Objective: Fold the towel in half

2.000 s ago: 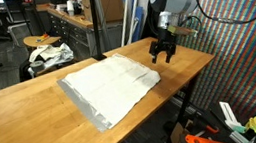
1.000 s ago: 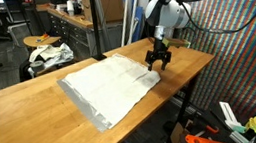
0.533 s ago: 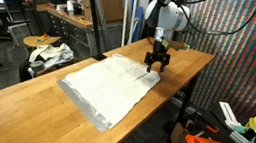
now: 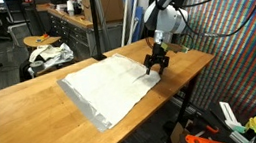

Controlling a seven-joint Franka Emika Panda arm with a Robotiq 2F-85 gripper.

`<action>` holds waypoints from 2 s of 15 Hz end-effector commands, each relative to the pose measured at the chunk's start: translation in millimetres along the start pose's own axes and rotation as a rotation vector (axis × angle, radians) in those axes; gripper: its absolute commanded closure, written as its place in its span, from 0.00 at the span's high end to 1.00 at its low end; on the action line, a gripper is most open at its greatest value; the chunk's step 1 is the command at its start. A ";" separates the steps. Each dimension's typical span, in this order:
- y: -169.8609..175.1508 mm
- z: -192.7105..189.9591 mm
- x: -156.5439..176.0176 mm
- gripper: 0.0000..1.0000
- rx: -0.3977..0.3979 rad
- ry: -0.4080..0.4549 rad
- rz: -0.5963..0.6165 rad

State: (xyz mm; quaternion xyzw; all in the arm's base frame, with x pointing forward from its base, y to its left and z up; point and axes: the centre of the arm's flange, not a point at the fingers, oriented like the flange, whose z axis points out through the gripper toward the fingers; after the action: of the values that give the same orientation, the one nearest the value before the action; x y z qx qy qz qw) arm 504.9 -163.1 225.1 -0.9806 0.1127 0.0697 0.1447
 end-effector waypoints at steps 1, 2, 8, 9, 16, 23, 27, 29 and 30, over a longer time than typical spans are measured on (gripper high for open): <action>1.6 -1.1 10.9 1.00 0.039 0.010 -0.014; 2.0 -0.8 11.3 1.00 0.043 0.006 -0.015; 3.8 -0.5 10.6 1.00 0.080 -0.015 -0.027; 3.7 -0.2 9.8 1.00 0.088 -0.023 -0.030; 5.8 4.8 0.8 1.00 0.143 -0.070 -0.062; 1.8 9.4 5.7 1.00 0.232 -0.012 -0.012; 1.8 9.9 6.5 0.74 0.243 -0.010 -0.008; 2.1 9.9 6.6 0.58 0.242 -0.008 -0.008; 2.4 9.7 6.8 0.49 0.241 -0.008 -0.008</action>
State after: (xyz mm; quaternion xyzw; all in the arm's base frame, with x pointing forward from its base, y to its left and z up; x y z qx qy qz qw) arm 502.5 -162.6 216.3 -0.9585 0.1195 0.0695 0.2493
